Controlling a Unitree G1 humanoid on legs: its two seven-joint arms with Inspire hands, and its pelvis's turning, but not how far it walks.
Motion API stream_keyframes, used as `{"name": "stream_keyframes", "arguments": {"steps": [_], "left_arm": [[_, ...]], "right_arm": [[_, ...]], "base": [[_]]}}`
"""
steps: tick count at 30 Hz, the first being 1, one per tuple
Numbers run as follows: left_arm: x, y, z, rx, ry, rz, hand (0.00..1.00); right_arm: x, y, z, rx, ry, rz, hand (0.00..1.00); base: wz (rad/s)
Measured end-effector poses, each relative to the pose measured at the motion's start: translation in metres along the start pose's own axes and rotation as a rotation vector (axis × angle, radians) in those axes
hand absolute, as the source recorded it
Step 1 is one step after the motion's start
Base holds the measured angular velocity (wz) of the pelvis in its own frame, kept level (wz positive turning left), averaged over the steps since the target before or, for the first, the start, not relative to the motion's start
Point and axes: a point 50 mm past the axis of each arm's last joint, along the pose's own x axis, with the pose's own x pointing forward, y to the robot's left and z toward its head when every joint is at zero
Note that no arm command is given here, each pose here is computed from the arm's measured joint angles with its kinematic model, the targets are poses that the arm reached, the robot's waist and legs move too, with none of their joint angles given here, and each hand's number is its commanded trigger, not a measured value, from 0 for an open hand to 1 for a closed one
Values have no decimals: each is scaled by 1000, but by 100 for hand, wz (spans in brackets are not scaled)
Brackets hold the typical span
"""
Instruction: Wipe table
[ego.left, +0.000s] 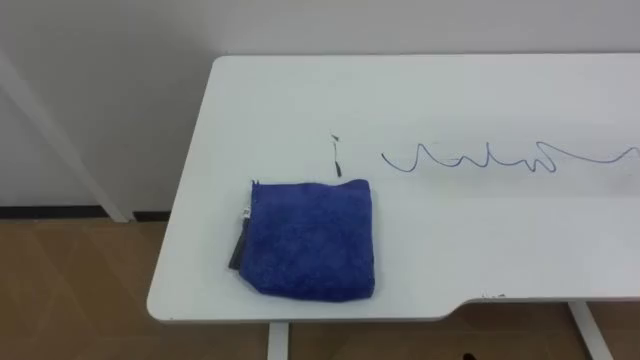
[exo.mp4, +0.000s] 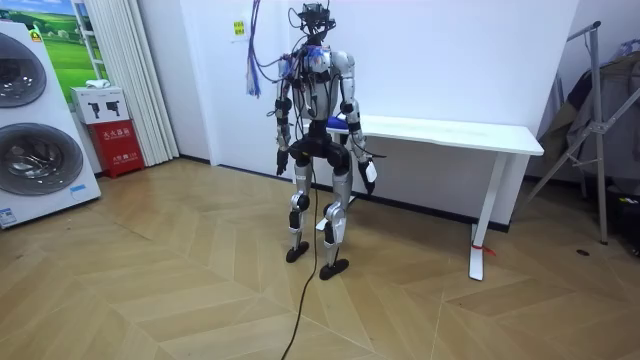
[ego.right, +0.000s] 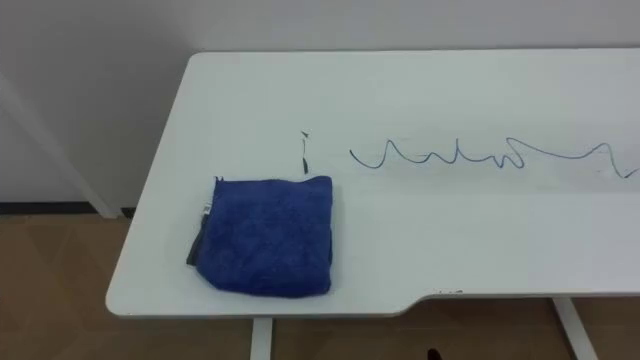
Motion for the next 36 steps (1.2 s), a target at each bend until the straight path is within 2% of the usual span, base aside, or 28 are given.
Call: {"name": "stream_keyframes", "arguments": {"steps": [12,21,26,29,33,36], "left_arm": [[1,0,5,-2,-13,0,0],[0,2,0,-8,2,2,0],[1,13,-7,-55,44,45,0],[-1,23,-13,-102,57,85,0],[-1,35,-14,-132,55,130,0],[2,48,-6,-79,28,173,0]], "right_arm": [[0,1,-1,17,5,26,0],[-2,-2,-17,177,76,-12,0],[-6,-21,-33,403,151,-146,0],[-6,-32,-31,496,149,-233,0],[-6,-56,-18,542,105,-366,0],[-8,-82,15,468,-30,-496,0]], "base": [[1],[-1],[1],[-6],[-15],[-8]]}}
